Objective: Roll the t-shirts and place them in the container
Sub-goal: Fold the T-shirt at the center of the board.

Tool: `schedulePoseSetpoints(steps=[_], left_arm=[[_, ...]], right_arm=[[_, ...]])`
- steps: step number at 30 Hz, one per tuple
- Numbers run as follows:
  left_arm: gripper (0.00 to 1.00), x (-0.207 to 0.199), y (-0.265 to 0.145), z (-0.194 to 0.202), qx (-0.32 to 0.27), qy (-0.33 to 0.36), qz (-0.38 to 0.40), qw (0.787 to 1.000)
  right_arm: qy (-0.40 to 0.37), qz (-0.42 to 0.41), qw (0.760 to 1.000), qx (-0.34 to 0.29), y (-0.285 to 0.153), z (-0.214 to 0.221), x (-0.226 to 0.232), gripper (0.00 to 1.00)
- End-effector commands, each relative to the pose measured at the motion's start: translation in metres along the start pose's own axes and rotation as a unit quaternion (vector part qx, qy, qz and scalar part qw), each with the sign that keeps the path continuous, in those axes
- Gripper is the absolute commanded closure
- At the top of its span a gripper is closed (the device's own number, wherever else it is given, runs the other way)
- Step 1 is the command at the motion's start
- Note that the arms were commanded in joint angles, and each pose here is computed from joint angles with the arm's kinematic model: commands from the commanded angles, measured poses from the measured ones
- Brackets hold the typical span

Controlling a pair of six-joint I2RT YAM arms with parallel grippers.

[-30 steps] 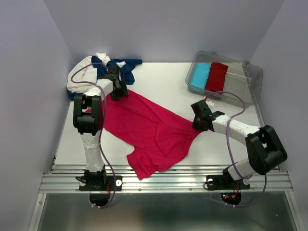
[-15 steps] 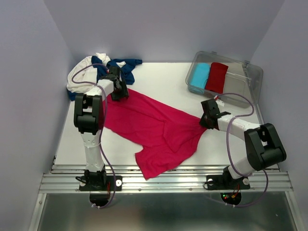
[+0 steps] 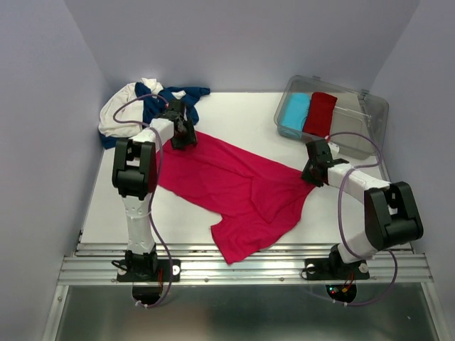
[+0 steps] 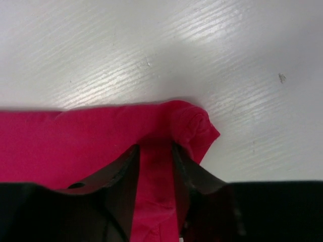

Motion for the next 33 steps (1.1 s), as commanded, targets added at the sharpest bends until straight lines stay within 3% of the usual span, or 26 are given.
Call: schedulePoseSetpoints(steps=[1, 4, 12, 21, 33], left_arm=[[0.38, -0.002, -0.05, -0.039, -0.059, -0.002, -0.003, 0.998], [0.38, 0.005, -0.068, -0.049, -0.077, -0.012, -0.003, 0.997], [0.39, 0.023, -0.104, -0.054, -0.11, -0.037, -0.001, 0.993], [0.39, 0.023, -0.098, -0.041, -0.099, -0.042, 0.002, 0.994], [0.38, 0.023, -0.098, -0.039, -0.097, -0.041, 0.006, 0.994]], right_arm=[[-0.008, -0.046, 0.999, -0.018, -0.035, -0.024, 0.012, 0.59], [-0.011, -0.09, 0.996, -0.004, -0.058, -0.018, 0.02, 0.58], [-0.057, -0.141, 0.986, 0.073, -0.099, 0.063, 0.031, 0.52], [-0.079, -0.174, 0.969, 0.154, -0.105, 0.134, 0.041, 0.46], [-0.092, -0.156, 0.972, 0.152, -0.085, 0.144, 0.042, 0.63]])
Point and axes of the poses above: each gripper's point midway between its finger pads, its own y axis out along the fingers, its own x axis along the line the jaws close on, z = x × y, the point moved 1 cm from there along -y, back along the fingers, and after that the axes turned 10 degrees about y, right-handed, at the moved point
